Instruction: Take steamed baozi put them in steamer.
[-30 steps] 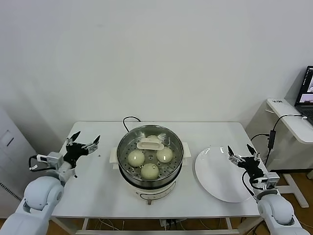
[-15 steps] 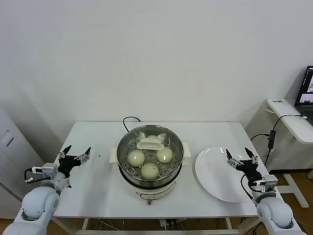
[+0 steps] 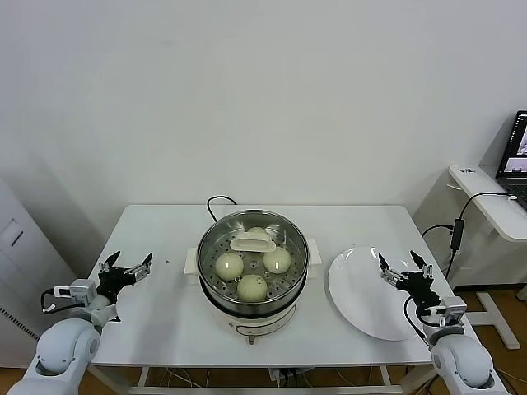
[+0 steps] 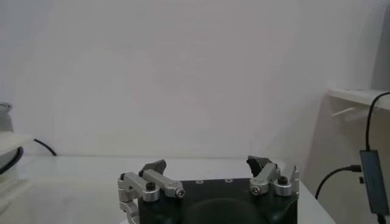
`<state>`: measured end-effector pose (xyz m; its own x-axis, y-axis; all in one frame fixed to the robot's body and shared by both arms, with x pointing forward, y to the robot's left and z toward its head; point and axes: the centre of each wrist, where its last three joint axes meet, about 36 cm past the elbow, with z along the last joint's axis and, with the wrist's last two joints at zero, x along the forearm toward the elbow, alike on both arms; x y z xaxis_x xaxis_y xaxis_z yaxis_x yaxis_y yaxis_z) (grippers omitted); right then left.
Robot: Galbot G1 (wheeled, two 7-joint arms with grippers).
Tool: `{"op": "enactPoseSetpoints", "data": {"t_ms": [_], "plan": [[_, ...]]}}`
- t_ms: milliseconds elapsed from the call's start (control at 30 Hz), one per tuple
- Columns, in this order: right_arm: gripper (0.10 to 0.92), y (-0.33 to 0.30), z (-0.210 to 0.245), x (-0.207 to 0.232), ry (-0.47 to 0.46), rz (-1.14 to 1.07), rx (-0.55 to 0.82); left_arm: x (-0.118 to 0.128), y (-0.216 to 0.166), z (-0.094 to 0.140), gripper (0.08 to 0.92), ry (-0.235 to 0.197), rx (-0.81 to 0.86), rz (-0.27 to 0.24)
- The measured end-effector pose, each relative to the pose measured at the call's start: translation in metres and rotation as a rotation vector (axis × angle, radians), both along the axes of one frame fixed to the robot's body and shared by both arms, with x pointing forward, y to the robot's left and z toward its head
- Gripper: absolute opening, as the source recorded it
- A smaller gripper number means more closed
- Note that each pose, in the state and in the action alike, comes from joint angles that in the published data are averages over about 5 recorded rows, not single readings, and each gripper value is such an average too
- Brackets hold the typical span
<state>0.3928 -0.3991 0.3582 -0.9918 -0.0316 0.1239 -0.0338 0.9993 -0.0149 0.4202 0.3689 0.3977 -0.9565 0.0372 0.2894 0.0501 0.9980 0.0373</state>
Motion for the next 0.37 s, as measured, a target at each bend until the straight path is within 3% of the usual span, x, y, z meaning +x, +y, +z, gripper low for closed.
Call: {"op": "enactPoseSetpoints", "data": {"t_ms": [367], "plan": [[0.823,0.0017,-0.0017,-0.0016,0.001,-0.002,0.005,-0.0024,-0.0019,-0.0016,0.823,0.008,-0.013,-0.001]]}}
